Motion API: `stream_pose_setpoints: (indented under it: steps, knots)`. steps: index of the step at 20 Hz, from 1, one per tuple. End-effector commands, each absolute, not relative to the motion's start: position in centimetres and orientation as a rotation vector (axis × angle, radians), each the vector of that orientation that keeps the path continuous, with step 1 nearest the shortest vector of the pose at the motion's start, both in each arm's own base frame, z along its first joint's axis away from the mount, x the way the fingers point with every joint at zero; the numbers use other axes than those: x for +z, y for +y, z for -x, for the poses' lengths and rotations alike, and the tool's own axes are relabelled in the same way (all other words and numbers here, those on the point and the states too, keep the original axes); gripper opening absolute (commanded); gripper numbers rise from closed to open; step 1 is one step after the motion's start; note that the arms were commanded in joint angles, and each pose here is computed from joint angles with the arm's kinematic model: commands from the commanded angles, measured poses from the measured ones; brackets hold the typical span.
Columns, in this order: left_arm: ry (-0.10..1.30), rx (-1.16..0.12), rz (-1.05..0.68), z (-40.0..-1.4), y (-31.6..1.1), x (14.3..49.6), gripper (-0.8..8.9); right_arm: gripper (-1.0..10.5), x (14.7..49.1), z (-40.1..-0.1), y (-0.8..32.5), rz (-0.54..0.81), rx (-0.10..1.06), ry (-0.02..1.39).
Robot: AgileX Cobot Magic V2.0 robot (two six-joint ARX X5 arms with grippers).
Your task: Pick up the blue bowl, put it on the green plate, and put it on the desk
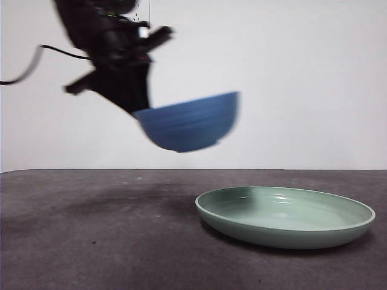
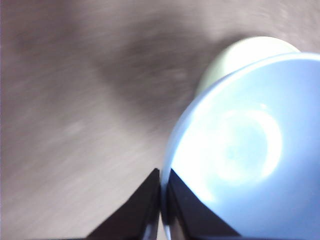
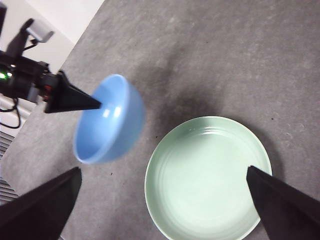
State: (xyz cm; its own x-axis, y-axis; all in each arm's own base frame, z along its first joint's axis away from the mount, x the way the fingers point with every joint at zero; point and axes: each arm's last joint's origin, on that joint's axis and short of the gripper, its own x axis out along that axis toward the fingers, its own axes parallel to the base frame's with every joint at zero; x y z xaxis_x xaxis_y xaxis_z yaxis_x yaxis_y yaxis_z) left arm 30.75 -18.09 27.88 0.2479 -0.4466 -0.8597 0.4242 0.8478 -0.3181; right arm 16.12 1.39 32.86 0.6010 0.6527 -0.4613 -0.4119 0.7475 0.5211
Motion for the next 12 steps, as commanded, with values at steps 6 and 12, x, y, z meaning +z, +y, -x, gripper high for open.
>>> stream_pose_setpoints:
  steps: [6,12]
  knots:
    - [1.239,-0.710,-0.066,-32.3,-28.0,25.2,0.10,6.0,33.4,-16.2,1.4,-0.366,0.647,0.659]
    - [1.296,-0.689,-0.176,-33.2,-32.0,22.3,0.10,6.0,33.4,-16.2,1.4,-0.367,0.647,0.660]
